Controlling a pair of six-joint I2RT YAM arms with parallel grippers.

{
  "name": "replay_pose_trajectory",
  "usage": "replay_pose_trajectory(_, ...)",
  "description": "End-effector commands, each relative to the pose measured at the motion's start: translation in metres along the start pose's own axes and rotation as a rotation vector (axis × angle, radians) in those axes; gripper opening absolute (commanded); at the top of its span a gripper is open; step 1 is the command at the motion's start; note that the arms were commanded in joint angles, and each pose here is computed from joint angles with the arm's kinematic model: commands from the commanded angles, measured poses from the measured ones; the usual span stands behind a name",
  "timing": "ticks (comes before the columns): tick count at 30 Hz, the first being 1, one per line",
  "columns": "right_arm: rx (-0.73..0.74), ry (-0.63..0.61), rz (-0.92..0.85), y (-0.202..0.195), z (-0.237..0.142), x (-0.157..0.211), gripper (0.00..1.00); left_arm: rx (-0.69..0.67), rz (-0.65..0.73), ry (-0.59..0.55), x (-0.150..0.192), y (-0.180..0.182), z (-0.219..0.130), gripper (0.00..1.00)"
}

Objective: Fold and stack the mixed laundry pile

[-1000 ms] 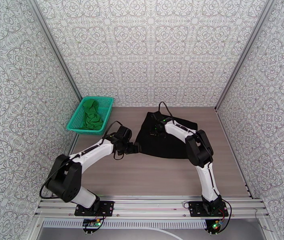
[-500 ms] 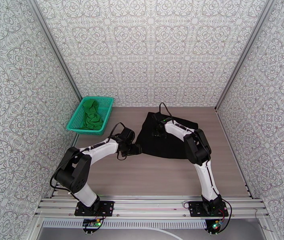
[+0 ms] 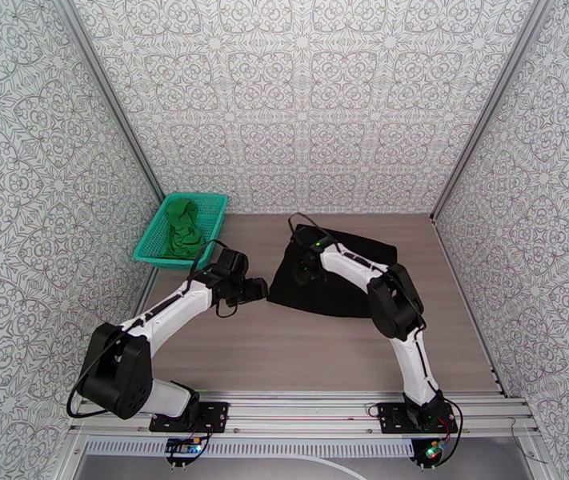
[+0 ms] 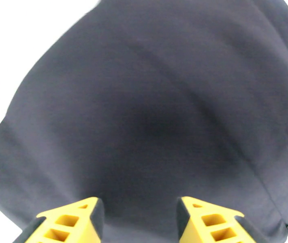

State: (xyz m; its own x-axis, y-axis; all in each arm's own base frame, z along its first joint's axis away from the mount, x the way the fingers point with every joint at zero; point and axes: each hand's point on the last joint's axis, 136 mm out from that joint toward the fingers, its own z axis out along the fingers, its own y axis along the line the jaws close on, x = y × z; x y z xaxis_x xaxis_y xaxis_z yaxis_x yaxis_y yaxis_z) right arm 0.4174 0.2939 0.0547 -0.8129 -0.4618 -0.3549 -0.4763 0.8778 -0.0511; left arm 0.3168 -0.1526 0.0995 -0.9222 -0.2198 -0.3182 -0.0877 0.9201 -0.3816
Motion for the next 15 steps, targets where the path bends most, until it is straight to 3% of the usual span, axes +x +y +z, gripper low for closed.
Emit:
replay_pose_trajectory(1, 0.003, 0.018, -0.081, 0.006, 0.0, 0.002, 0.54, -0.001, 0.002, 0.016, 0.006, 0.005, -0.004, 0.74)
replay_pose_trajectory(15, -0.015, 0.066, -0.08, 0.013, 0.02, 0.01, 0.41, 0.007, -0.006, 0.019, 0.007, 0.007, -0.003, 0.74)
